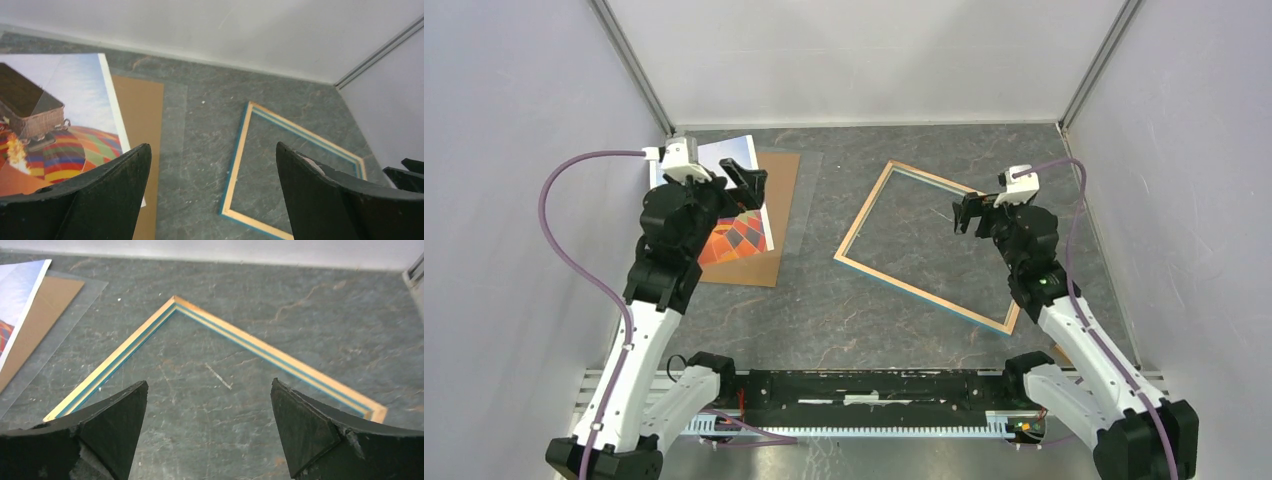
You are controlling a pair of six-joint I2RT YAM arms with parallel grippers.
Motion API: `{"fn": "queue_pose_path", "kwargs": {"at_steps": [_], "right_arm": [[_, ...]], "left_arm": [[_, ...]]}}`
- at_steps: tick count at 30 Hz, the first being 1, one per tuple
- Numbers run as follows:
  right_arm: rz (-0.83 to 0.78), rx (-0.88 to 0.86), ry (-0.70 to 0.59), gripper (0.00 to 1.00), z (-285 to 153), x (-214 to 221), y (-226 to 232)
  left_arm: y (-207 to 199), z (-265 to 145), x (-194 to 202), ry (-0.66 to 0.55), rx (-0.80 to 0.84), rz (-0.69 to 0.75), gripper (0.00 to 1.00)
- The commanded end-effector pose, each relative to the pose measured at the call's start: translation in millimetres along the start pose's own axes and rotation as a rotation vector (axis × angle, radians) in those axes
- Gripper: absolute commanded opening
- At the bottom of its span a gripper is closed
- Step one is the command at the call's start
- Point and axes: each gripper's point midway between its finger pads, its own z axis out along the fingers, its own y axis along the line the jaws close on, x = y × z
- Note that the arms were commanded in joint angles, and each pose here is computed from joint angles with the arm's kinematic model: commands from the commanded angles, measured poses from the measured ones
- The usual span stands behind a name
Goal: Put the photo into the frame
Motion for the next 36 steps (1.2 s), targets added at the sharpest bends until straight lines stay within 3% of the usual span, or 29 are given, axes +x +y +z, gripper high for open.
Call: {"fn": "queue_pose_path", "kwargs": {"at_steps": [1, 4, 8, 13, 18, 23, 28, 31, 36], "right_arm": [[0.111, -0.118, 0.014, 0.98, 11.9, 4.1, 30.0], [0.167, -0.228, 0.111, 0.98, 23.9, 25.6, 68.2], [0.246, -0.328, 0.208, 0.98, 33.0, 57.6, 124.5], [0.363, -0.490, 0.263, 0.98, 27.3, 77.4, 210.2], [0.497, -0.629, 0.324, 0.98, 17.2, 100.8, 281.5], [0.616, -0.628, 0.364, 0.98, 16.7, 120.9, 313.4], [0.727, -0.637, 0.416, 0.96, 14.4, 142.4, 332.9], [0.741, -0.620, 0.461, 0.88, 18.4, 158.4, 340.8], [0.714, -0.563, 0.491, 0.84, 31.6, 177.7, 354.1]], "left_arm": [[30.8, 9.7, 39.2, 0.127, -0.112, 0.086, 1.00], [43.7, 18.4, 59.1, 0.213, -0.189, 0.042, 1.00], [38.6, 27.5, 74.6, 0.281, -0.165, 0.000, 1.00], [47.0, 29.3, 80.6, 0.282, -0.205, -0.012, 1.00], [78.0, 27.9, 81.7, 0.241, -0.377, -0.035, 1.00], [111.6, 21.6, 85.2, 0.197, -0.564, -0.110, 1.00], [112.2, 33.0, 107.0, 0.261, -0.543, -0.161, 1.00], [116.7, 40.5, 123.0, 0.314, -0.540, -0.208, 1.00], [133.4, 54.6, 152.7, 0.424, -0.525, -0.355, 1.00]]}}
